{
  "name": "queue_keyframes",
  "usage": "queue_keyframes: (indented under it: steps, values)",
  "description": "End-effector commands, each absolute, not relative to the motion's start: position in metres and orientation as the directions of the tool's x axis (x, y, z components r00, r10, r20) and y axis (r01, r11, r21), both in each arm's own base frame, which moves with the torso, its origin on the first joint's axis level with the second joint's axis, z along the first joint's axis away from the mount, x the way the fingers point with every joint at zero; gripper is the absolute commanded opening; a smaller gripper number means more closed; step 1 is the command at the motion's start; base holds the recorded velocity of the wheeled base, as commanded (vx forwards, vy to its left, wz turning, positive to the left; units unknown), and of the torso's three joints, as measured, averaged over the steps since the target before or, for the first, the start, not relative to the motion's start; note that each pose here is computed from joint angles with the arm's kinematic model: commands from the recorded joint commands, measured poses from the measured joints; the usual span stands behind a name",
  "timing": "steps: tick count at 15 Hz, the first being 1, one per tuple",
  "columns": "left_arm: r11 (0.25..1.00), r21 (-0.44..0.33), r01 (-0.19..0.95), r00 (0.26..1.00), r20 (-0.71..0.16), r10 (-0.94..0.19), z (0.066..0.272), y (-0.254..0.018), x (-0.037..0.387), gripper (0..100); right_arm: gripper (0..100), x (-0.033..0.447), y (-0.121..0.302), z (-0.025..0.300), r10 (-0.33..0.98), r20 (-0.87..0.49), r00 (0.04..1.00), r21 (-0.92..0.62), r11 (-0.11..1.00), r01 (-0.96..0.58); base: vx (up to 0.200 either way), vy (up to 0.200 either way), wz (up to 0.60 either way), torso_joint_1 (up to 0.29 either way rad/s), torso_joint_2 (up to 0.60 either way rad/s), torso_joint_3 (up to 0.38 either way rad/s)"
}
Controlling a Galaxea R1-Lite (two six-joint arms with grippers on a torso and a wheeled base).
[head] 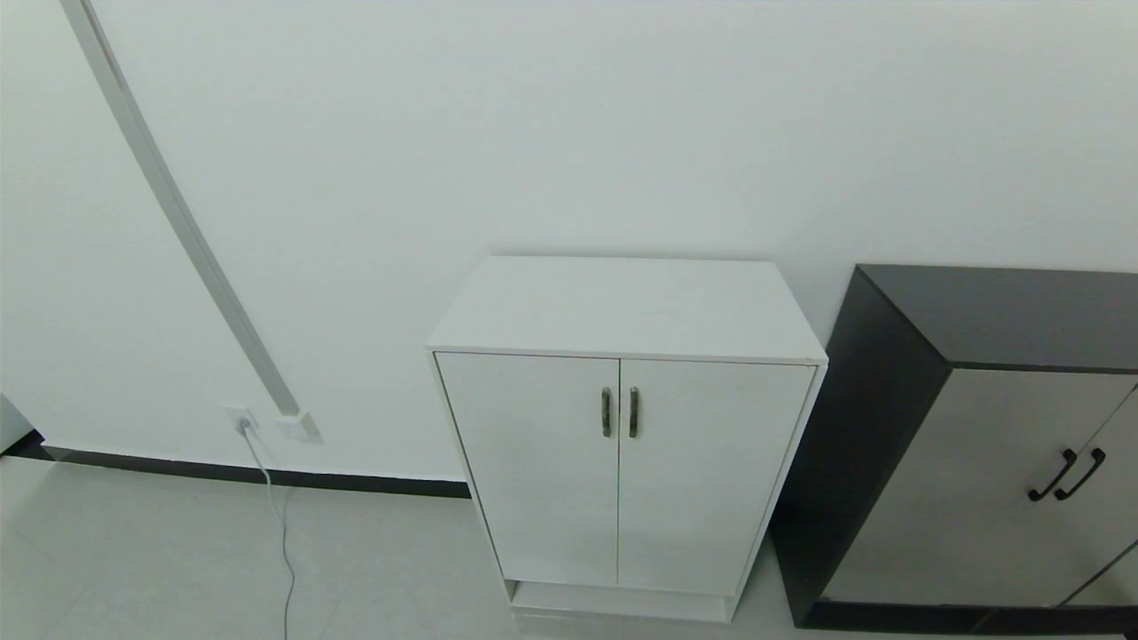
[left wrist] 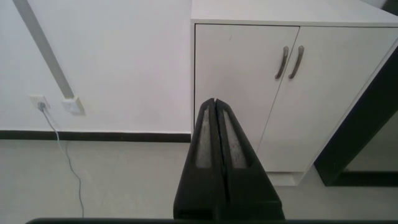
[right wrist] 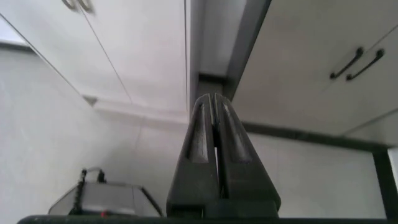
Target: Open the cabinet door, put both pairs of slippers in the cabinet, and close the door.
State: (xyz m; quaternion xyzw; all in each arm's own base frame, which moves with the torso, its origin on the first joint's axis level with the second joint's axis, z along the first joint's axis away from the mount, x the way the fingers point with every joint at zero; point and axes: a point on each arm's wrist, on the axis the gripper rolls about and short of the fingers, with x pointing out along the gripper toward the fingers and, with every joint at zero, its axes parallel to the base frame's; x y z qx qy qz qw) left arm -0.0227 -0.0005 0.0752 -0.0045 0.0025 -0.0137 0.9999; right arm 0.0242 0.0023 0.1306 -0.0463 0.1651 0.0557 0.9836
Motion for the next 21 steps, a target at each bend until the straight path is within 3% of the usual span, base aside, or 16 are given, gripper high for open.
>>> queue_keyframes:
  steps: [1,12,21]
  values:
    - [1.0,-0.009,0.028,1.0,-0.005,-0.028,0.075,0.0,-0.023,0,0,0.014,0.002,0.113,0.102,-0.322,0.941,-0.07,0.989,-0.131,0.0,0.0,0.0,0.0,0.0,0.0]
    - [1.0,-0.009,0.028,1.0,-0.005,-0.028,0.075,0.0,-0.023,0,0,0.011,0.003,0.078,0.194,-0.42,0.887,-0.023,0.974,-0.224,0.0,0.0,0.0,0.0,0.0,0.0]
    - [1.0,-0.009,0.028,1.0,-0.005,-0.028,0.075,0.0,-0.023,0,0,-0.015,0.002,0.077,0.119,-0.099,0.988,-0.038,0.992,-0.124,0.0,0.0,0.0,0.0,0.0,0.0]
